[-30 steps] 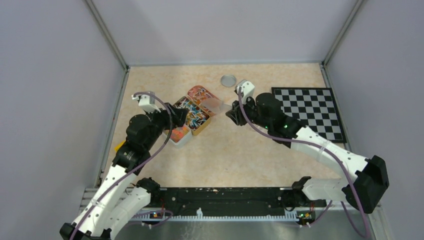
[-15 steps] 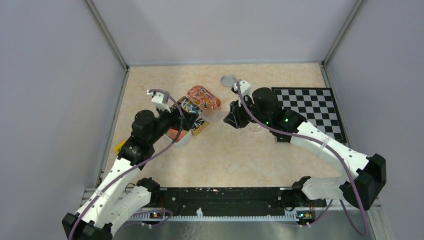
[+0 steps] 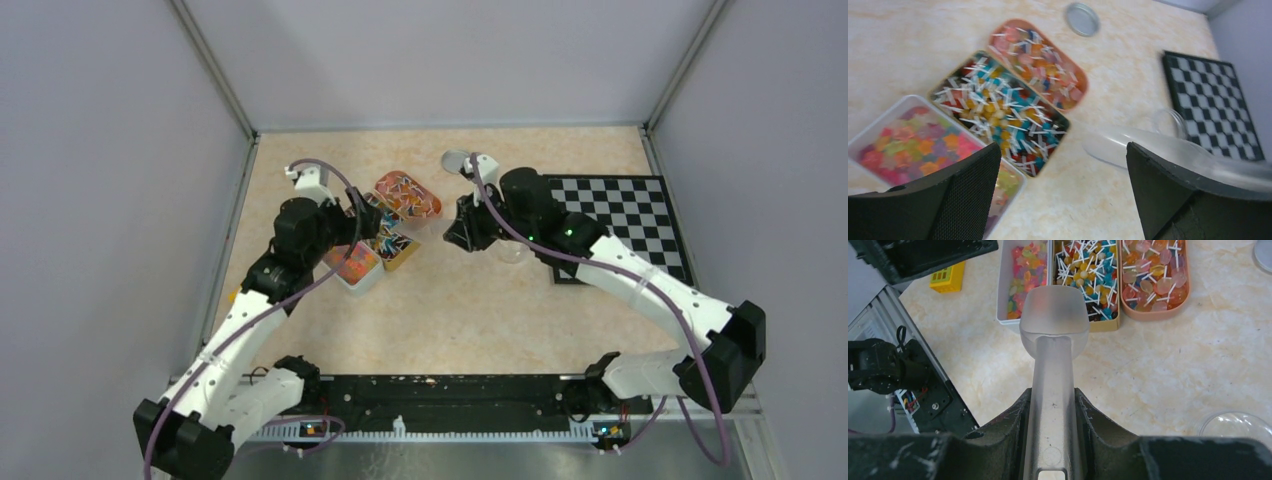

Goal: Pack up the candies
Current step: Scoop the fake candies from the storage box.

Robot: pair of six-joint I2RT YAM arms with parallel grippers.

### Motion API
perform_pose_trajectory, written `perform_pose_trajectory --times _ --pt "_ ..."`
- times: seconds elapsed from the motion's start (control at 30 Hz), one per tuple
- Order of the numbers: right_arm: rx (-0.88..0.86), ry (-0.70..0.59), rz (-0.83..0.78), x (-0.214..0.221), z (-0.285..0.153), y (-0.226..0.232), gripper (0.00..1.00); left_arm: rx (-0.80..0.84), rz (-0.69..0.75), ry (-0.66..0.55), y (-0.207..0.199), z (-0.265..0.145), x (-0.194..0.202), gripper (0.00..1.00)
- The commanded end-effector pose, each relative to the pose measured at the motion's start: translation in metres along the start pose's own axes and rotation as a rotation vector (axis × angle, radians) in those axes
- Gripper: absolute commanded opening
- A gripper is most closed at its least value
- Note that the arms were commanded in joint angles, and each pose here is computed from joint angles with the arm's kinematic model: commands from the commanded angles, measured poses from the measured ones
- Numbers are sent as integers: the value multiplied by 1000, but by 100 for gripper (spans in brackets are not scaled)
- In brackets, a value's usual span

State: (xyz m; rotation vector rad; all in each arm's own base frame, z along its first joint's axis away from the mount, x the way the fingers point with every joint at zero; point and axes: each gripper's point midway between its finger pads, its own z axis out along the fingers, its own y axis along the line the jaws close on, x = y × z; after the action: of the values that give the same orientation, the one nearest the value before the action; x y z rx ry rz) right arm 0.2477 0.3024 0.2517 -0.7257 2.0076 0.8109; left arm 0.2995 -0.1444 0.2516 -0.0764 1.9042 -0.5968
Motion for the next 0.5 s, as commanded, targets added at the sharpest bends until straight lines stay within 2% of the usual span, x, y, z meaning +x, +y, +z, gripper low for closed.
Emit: perform_pose_trajectory --times 0.0,0.1,0.3,0.47 --pt "41 -88 -7 -41 1 -4 0 -251 -95 -87 62 9 -41 99" --pt "62 -86 -17 -47 8 -8 0 -282 -143 -76 88 25 -60 99" --pt "63 -22 -65 -45 28 -8 0 -342 -74 -28 138 59 -100 97" --pt "69 23 -116 -40 44 -8 0 -213 -207 -11 159 93 -97 87"
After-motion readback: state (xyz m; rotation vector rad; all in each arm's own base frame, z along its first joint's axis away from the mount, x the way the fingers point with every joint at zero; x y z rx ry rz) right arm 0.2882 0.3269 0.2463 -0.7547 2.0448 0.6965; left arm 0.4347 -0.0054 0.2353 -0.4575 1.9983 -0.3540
